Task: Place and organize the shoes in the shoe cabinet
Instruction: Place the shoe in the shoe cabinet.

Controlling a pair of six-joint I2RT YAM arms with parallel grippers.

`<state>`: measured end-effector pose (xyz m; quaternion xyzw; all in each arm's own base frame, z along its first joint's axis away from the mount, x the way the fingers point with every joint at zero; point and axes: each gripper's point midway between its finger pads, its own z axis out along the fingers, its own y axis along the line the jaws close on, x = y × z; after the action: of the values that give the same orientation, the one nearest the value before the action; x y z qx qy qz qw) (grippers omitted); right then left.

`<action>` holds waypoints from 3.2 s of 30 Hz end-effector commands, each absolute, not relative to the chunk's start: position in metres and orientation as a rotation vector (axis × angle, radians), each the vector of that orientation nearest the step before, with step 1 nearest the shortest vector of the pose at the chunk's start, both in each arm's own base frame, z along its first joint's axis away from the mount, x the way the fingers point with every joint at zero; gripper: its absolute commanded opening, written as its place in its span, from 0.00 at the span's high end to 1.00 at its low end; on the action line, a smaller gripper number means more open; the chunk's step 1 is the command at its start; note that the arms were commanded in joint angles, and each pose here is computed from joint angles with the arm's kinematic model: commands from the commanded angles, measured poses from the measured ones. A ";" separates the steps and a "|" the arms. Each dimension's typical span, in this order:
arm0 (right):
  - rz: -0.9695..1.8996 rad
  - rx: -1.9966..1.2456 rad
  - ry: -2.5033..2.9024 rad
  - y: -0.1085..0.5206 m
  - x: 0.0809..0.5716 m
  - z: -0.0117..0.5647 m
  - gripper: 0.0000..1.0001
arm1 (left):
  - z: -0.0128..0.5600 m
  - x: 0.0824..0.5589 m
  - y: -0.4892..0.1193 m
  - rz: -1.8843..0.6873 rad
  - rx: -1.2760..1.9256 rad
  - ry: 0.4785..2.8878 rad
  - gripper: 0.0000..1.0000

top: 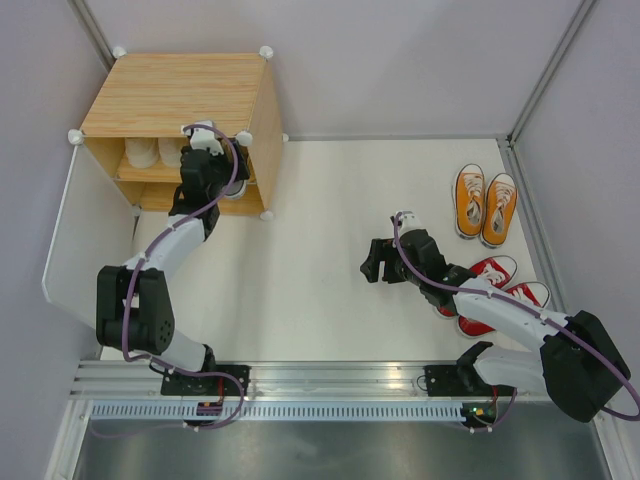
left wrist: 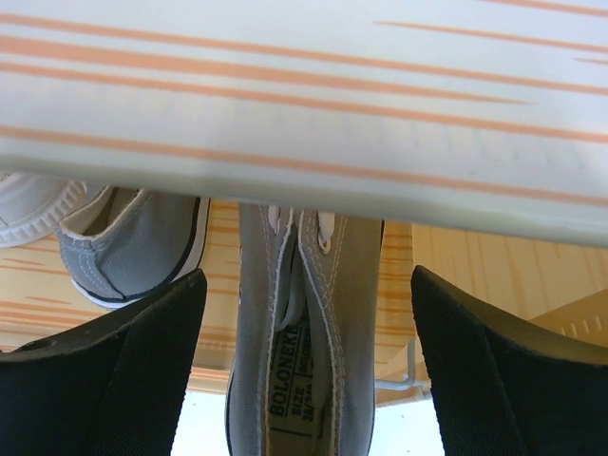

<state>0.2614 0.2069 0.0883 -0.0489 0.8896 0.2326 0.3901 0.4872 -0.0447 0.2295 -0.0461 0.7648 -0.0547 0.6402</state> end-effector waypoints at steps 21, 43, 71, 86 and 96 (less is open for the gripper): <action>0.608 -0.120 2.177 0.211 0.274 0.112 0.19 | 0.294 0.448 -0.047 -0.253 -0.171 1.527 0.07; 0.638 -0.132 2.178 0.215 0.271 0.111 0.20 | 0.222 0.363 -0.042 -0.277 -0.196 1.609 0.55; 0.611 -0.138 2.207 0.217 0.276 0.103 0.21 | 0.203 0.441 -0.035 -0.154 -0.176 1.648 0.56; 0.595 -0.137 2.223 0.216 0.277 0.097 0.21 | 0.205 0.456 -0.043 -0.190 -0.152 1.655 0.55; 0.608 -0.143 2.218 0.219 0.276 0.099 0.21 | 0.181 0.390 -0.032 -0.184 -0.209 1.668 0.47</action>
<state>0.2610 0.2082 0.0737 -0.0515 0.8990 0.2239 0.3728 0.3990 -0.0380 0.1508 -0.0791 0.7759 -0.0797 0.6208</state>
